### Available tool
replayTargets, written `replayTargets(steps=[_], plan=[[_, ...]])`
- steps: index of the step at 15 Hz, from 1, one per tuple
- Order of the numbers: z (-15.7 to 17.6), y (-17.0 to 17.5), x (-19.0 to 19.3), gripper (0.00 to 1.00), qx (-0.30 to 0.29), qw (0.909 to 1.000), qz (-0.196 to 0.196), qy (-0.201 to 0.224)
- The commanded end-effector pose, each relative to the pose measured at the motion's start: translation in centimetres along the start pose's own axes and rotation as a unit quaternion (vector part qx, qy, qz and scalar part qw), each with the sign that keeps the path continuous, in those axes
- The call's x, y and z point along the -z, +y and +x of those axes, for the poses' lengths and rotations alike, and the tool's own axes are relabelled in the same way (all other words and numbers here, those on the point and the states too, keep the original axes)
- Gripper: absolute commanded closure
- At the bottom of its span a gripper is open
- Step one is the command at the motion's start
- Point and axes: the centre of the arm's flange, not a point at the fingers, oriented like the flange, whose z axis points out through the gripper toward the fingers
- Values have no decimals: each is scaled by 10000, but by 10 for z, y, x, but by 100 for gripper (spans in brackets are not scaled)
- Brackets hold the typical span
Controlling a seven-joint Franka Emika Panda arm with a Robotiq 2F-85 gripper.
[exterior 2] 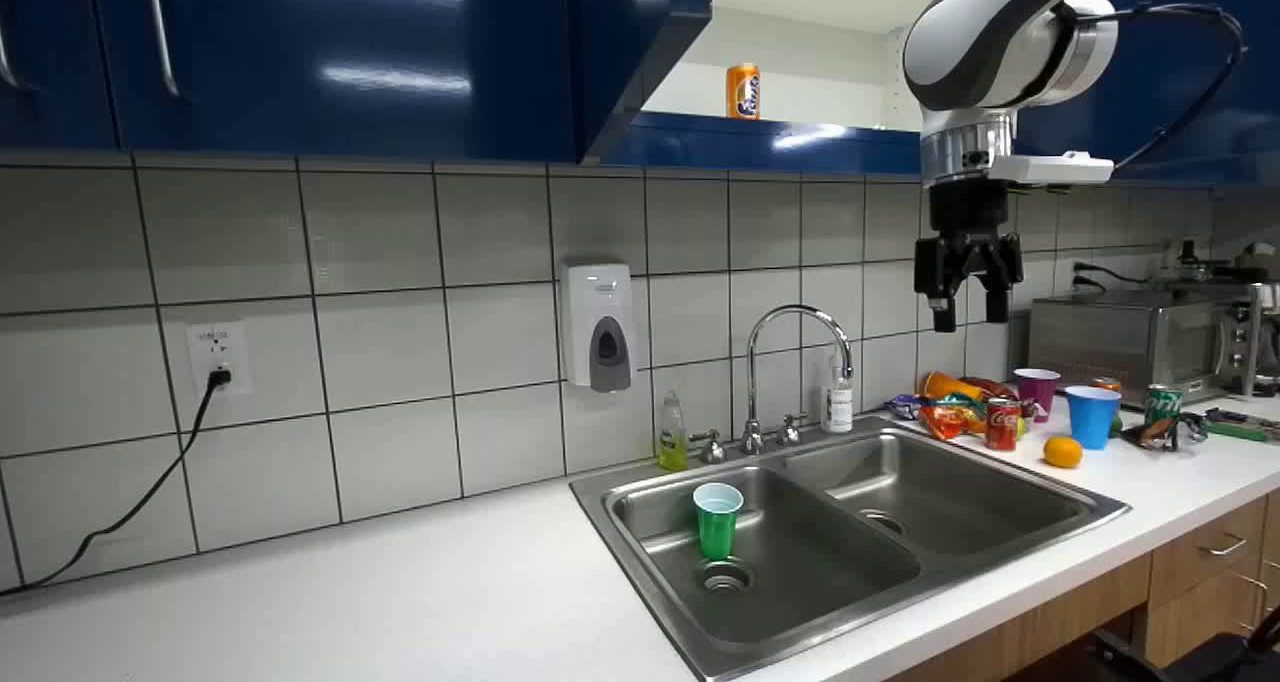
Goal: Pick up the canned drink from the shelf and put it in the sink
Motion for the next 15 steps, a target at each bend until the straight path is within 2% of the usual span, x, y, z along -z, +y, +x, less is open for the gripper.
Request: replayTargets(steps=[1,7,15], plan=[[0,0,0,0,0,10000,0,-1],[0,0,0,0,-1,10000,1,-2],[9,-9,41,0,-18,9979,-168,621]])
